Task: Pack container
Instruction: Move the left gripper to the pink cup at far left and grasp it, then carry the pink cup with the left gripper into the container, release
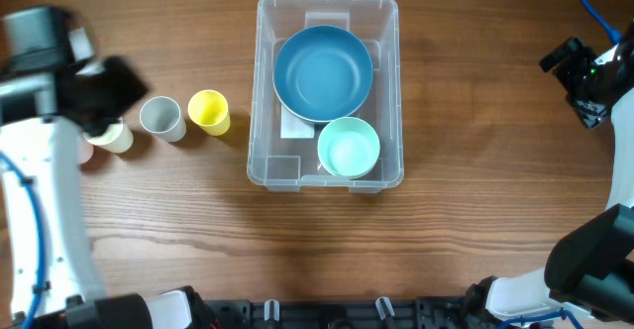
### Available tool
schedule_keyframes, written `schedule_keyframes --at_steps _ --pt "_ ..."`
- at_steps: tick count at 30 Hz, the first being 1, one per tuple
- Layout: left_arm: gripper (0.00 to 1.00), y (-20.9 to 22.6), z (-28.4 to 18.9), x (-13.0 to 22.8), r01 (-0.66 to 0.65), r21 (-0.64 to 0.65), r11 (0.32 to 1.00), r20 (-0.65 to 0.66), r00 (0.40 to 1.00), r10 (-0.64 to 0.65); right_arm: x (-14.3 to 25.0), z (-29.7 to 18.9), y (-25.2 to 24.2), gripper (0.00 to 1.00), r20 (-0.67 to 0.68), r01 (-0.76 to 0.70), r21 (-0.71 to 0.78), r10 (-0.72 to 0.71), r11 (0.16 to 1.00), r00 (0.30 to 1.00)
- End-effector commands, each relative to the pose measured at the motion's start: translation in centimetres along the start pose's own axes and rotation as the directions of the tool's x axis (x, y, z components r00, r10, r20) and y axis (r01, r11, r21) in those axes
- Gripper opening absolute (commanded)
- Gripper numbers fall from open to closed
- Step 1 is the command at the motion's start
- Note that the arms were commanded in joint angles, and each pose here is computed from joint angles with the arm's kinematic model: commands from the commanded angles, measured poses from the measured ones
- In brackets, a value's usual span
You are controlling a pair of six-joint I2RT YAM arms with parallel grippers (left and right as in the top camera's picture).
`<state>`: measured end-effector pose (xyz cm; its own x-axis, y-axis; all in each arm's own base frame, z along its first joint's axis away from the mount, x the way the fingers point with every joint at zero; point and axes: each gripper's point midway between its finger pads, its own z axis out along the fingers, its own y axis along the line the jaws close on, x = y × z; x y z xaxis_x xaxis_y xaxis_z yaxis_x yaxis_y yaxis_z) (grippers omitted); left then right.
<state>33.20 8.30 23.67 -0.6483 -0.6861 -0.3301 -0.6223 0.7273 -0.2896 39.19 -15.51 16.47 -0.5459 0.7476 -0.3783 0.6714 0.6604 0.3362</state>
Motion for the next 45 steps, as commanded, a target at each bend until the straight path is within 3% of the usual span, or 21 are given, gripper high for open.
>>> schedule_keyframes --at_steps 1,6,9,19,22,25,30,35,37,41,42,45 --pt "0.63 9.2 1.3 -3.4 0.222 -0.152 0.963 0.027 0.975 -0.22 0.1 0.3 0.0 1.0 -0.007 -0.004 0.001 0.004 1.0 1.0" --pt "0.61 17.7 4.8 -5.1 0.413 -0.244 0.878 0.011 0.906 -0.423 0.1 0.3 0.0 1.0 -0.007 -0.004 0.001 0.004 1.0 1.0" --pt "0.58 20.5 7.0 -5.7 0.467 -0.254 0.847 -0.002 0.875 -0.484 0.1 0.3 0.0 1.0 -0.007 -0.004 0.001 0.004 1.0 1.0" --pt "0.48 22.0 15.0 -4.8 0.417 -0.269 0.868 -0.142 0.875 -0.464 0.1 0.3 0.0 0.99 -0.007 -0.004 0.001 0.004 1.0 1.0" --pt "0.36 22.3 15.7 -4.9 0.417 -0.271 0.868 -0.139 0.875 -0.463 0.1 0.3 0.0 0.99 -0.007 -0.004 0.001 0.004 1.0 1.0" --pt "0.07 22.3 15.6 -5.0 0.417 -0.27 0.868 -0.138 0.875 -0.464 0.1 0.3 0.0 1.0 -0.007 -0.004 0.001 0.004 1.0 1.0" --pt "0.04 21.7 13.6 -5.1 0.423 -0.264 0.867 -0.123 0.877 -0.465 0.1 0.3 0.0 1.0 -0.007 -0.004 0.001 0.004 1.0 1.0" --pt "0.04 16.2 5.6 -6.3 0.381 -0.155 0.912 -0.037 0.92 -0.39 0.1 0.3 0.0 1.0 -0.007 -0.004 0.001 0.004 1.0 1.0" --pt "0.04 11.3 1.3 -5.9 0.273 -0.084 0.958 0.034 0.962 -0.271 0.1 0.3 0.0 1.0 -0.007 -0.004 0.001 0.004 1.0 1.0" --pt "0.04 0.0 -3.0 -2.6 -0.06 0.066 0.996 0.114 0.992 0.052 0.1 0.3 0.0 1.0 -0.007 -0.004 0.001 0.004 1.0 1.0" --pt "0.04 -5.3 -3.3 0.1 -0.219 0.123 0.968 0.12 0.971 0.205 0.1 0.3 0.0 1.0 -0.006 -0.004 0.001 0.004 1.0 1.0" --pt "0.04 -12.4 -2.3 5.7 -0.436 0.181 0.881 0.097 0.9 0.425 0.1 0.3 0.0 1.0 -0.007 -0.004 0.001 0.004 1.0 1.0"
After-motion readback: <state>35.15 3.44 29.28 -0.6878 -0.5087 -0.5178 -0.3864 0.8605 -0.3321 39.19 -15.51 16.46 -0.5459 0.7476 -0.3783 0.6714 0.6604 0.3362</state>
